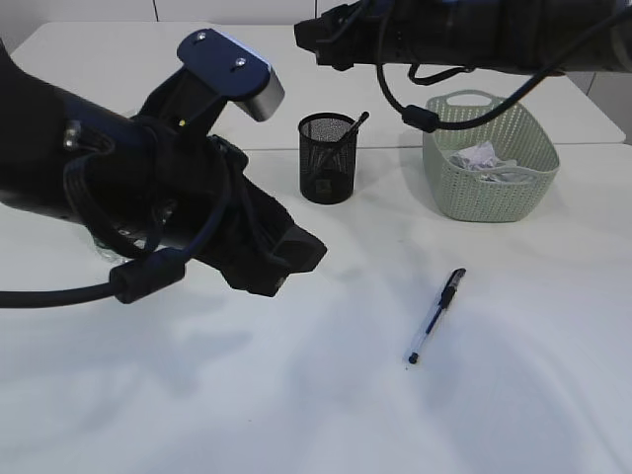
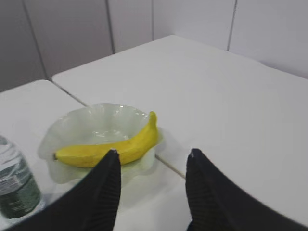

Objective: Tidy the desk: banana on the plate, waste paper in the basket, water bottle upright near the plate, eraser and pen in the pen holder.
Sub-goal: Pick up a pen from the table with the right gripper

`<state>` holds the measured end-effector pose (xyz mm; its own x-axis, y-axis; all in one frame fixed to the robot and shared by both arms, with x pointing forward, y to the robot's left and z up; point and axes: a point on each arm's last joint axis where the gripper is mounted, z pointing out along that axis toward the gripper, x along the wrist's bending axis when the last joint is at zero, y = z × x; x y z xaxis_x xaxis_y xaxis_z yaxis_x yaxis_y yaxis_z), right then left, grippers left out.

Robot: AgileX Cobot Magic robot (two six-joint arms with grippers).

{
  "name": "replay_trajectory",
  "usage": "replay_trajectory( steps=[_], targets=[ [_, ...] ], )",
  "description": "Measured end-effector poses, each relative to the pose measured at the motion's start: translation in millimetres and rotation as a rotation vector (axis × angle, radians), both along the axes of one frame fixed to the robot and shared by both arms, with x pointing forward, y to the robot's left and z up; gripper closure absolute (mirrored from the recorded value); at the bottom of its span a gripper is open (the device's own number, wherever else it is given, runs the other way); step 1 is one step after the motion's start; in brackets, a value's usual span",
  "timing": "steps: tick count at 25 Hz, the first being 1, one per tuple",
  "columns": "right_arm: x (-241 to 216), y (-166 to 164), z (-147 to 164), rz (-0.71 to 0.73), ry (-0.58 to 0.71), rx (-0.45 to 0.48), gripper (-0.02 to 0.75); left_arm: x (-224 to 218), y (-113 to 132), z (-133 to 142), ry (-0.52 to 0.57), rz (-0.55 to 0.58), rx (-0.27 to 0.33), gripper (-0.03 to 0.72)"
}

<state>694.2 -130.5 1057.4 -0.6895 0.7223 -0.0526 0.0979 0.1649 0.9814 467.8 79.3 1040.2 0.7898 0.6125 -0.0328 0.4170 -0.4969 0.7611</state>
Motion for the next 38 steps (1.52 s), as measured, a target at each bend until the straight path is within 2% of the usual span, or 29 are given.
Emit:
replay_trajectory(
  steps=[4,8,10,11,16,25,29,35,38],
  targets=[
    [-13.1,-17.3,0.6,0.178,0.077,0.014,0.401,-3.4,1.8,5.7,0.002,-0.004,-0.013,0.263],
    [-30.3,-20.4,-14.5,0.345,0.225,-0.152,0.401,-5.2,2.4,8.4,0.011,0.000,-0.028,0.263],
    [-36.2,-22.4,-24.8,0.362,0.329,-0.240,0.401,-6.4,2.5,8.6,0.022,-0.003,-0.029,0.263],
    [-38.2,-24.1,-28.2,0.356,0.387,-0.255,0.401,-7.3,2.6,8.7,0.030,-0.006,-0.029,0.263],
    [-45.2,-36.3,-35.8,0.225,0.625,-0.331,0.401,-11.4,2.8,5.9,0.075,-0.030,-0.010,0.263],
    [-60.3,-51.0,-28.7,-0.096,0.954,-0.325,0.405,-14.6,3.2,3.8,0.108,-0.050,0.008,0.263],
    [-67.4,-50.9,-36.9,-0.250,1.057,-0.400,0.419,-16.3,3.5,2.8,0.125,-0.060,0.017,0.263],
    [-73.8,-45.1,-43.2,-0.403,1.155,-0.369,0.425,-17.6,4.8,1.1,0.127,-0.080,0.048,0.263],
    [-78.3,-47.3,-52.7,-0.482,1.195,-0.382,0.425,-18.6,5.6,0.1,0.131,-0.093,0.067,0.263]
  ],
)
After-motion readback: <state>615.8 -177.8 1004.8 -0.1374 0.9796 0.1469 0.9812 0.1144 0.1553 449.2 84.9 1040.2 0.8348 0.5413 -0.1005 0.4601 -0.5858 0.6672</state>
